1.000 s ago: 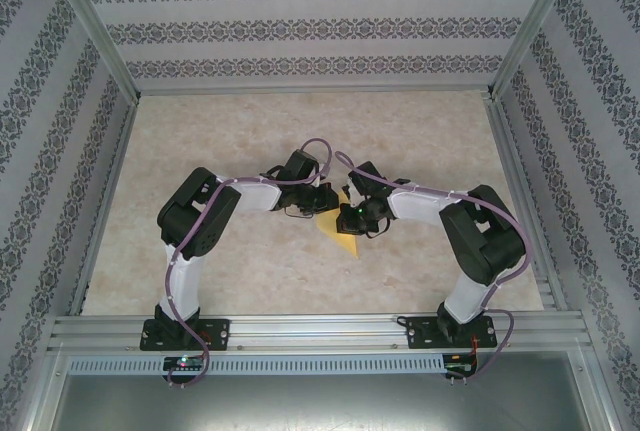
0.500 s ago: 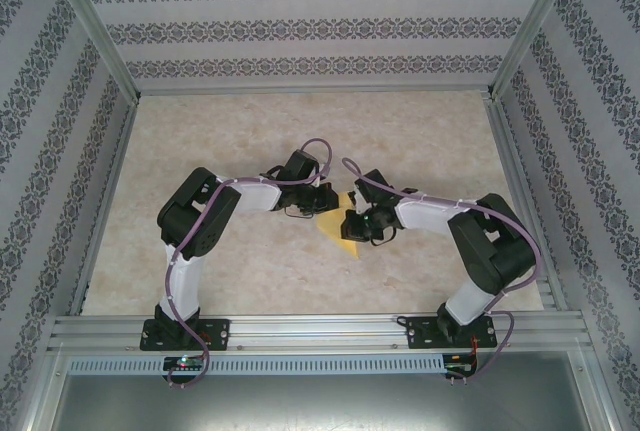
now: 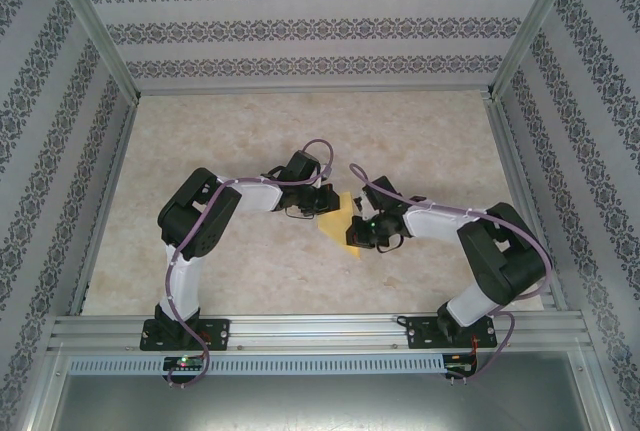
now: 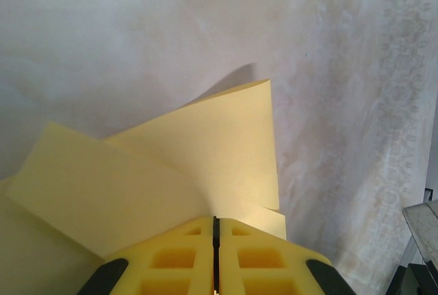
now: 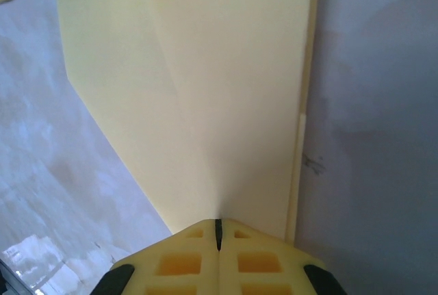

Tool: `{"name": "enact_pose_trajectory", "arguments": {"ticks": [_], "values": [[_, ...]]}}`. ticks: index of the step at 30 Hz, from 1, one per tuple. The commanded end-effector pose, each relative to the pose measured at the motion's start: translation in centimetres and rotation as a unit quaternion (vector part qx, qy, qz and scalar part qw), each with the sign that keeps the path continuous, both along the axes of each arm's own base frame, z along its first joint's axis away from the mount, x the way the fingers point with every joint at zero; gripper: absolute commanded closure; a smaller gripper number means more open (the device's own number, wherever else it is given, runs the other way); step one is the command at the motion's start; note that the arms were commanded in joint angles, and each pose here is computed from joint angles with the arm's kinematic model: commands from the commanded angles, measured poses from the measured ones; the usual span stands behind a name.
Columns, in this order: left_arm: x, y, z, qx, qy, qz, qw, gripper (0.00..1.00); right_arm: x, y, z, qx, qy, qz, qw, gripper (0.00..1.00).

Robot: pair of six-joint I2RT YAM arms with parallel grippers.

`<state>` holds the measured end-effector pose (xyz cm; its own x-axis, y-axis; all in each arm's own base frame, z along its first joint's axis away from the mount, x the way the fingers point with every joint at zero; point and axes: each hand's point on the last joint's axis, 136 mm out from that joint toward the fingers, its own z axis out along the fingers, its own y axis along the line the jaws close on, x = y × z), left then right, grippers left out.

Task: Fold a paper plane with a square sheet of paper (fold left side to right side)
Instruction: Fourth fold the wing at the center of the table.

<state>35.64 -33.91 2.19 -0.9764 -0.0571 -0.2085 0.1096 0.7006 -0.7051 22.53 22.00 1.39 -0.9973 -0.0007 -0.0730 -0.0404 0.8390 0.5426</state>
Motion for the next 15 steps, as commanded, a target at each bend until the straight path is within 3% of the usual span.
{"name": "enact_pose_trajectory", "arguments": {"ticks": [1,15], "values": [[-0.4,2.2,-2.8,0.066,0.017,0.014,0.998,0.9,-5.1,-3.6,-2.4,-0.068,0.096,-0.001,0.993,1.0],[-0.2,2.3,-2.5,0.066,0.014,0.014,0.998,0.9,-6.1,-4.7,-2.1,-0.081,0.104,0.007,0.991,1.0]]}}
